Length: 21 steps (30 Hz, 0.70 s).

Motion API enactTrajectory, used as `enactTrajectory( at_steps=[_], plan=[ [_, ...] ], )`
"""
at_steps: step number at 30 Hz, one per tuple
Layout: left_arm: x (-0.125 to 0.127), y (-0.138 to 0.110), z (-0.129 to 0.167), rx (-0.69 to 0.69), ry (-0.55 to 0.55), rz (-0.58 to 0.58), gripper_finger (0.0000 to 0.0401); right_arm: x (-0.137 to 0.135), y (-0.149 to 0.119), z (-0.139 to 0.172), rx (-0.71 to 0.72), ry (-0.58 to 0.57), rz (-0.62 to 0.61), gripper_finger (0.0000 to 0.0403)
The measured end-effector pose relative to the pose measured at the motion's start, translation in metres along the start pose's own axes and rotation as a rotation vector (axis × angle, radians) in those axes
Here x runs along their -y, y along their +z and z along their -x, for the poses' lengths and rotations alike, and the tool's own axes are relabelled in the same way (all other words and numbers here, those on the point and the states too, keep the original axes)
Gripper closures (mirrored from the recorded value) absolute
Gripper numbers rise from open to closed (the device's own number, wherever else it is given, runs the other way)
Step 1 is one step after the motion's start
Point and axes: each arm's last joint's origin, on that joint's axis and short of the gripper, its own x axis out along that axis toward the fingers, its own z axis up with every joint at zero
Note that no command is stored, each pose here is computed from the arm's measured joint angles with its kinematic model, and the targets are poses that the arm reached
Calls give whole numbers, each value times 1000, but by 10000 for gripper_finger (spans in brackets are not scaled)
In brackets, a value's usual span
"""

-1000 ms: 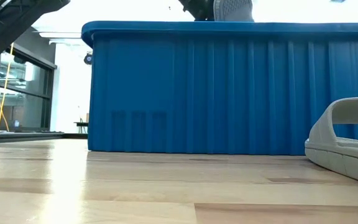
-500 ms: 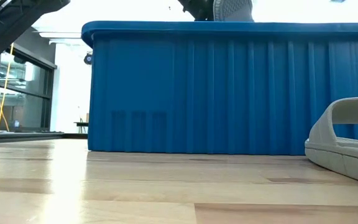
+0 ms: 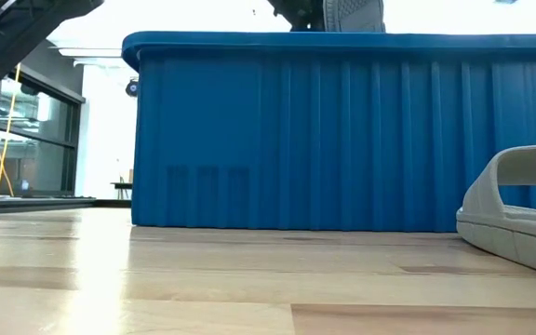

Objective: Pick and place slides into bin
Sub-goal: Put the gray slides into the blue bin

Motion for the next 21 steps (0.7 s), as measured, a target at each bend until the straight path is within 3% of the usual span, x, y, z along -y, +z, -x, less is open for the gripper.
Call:
enactTrajectory(
  at_steps=[13, 17, 21],
  plan=[
    [-2, 5, 15, 34, 12, -36, 381, 0, 1, 1, 10, 5, -15, 376],
    [-3, 4, 16, 20, 37, -55, 352, 0, -1, 1, -4, 4, -64, 378],
    [-5, 2, 17, -3, 93, -77, 291, -1, -1, 7, -11, -35, -77, 380]
  ],
)
